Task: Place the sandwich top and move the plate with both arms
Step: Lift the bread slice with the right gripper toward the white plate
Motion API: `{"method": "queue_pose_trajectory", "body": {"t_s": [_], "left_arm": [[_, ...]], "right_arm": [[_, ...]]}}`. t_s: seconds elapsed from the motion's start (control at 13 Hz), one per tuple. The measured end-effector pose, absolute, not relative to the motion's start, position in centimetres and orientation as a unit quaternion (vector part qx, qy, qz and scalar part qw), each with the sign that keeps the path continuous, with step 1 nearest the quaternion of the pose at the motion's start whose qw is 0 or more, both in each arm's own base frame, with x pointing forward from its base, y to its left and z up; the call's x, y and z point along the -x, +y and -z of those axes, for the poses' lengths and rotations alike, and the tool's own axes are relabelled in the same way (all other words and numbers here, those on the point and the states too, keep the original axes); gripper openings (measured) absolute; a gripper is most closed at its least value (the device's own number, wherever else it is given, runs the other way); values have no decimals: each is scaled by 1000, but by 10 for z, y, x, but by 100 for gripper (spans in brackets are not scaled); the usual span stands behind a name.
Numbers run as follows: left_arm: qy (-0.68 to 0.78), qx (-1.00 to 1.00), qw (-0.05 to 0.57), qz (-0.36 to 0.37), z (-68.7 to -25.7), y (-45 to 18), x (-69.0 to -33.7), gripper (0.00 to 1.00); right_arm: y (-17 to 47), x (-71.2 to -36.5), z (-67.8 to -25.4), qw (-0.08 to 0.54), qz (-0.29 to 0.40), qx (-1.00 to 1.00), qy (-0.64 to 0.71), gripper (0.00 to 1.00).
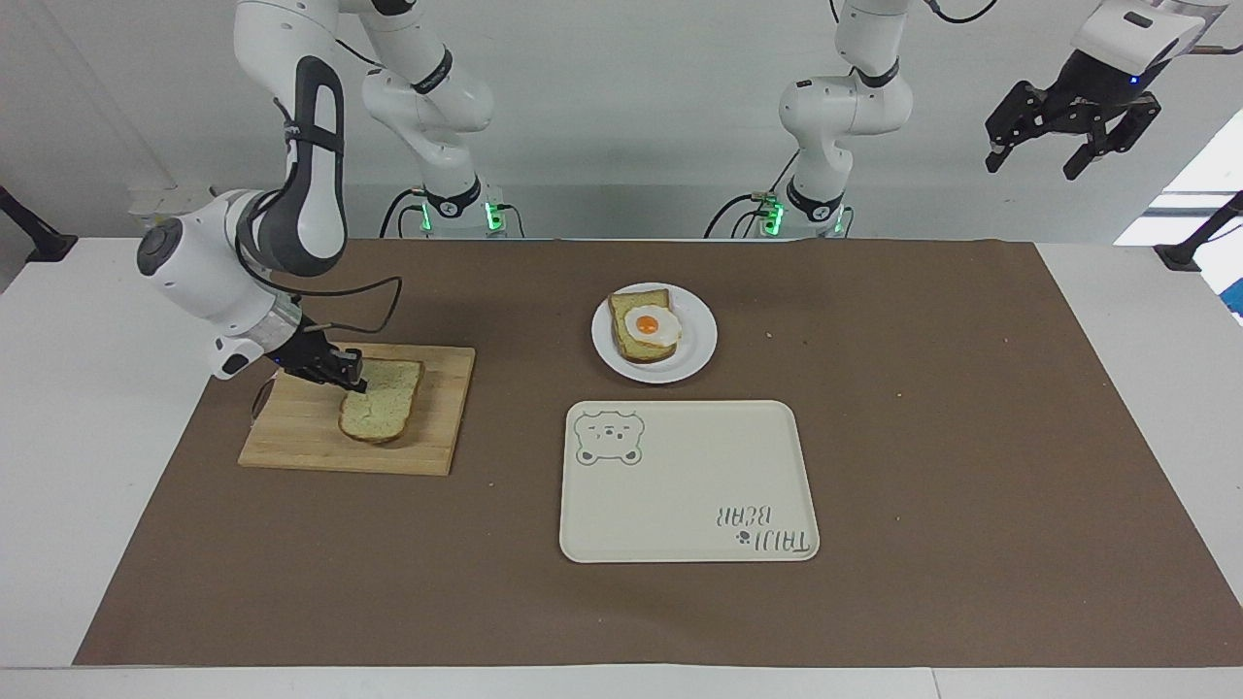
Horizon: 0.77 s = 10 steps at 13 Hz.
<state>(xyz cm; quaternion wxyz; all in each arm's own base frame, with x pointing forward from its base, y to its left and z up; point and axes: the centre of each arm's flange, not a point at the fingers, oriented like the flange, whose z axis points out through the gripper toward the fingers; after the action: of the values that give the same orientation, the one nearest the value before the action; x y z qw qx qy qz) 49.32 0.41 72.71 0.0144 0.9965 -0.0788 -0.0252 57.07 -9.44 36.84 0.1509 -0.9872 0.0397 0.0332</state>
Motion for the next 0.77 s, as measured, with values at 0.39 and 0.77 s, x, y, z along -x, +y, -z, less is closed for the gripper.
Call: {"method": "queue_pose_trajectory", "body": {"t_s": [0.39,0.77], "left_arm": [[-79,-996,14,25,-727,4,-493,100],[-79,-996,14,25,-727,4,-493,100]], "right_arm": [[-46,-576,-395,159,-44,986,-5,10],[27,-572,-406,154,-71,985,-2,10]]}}
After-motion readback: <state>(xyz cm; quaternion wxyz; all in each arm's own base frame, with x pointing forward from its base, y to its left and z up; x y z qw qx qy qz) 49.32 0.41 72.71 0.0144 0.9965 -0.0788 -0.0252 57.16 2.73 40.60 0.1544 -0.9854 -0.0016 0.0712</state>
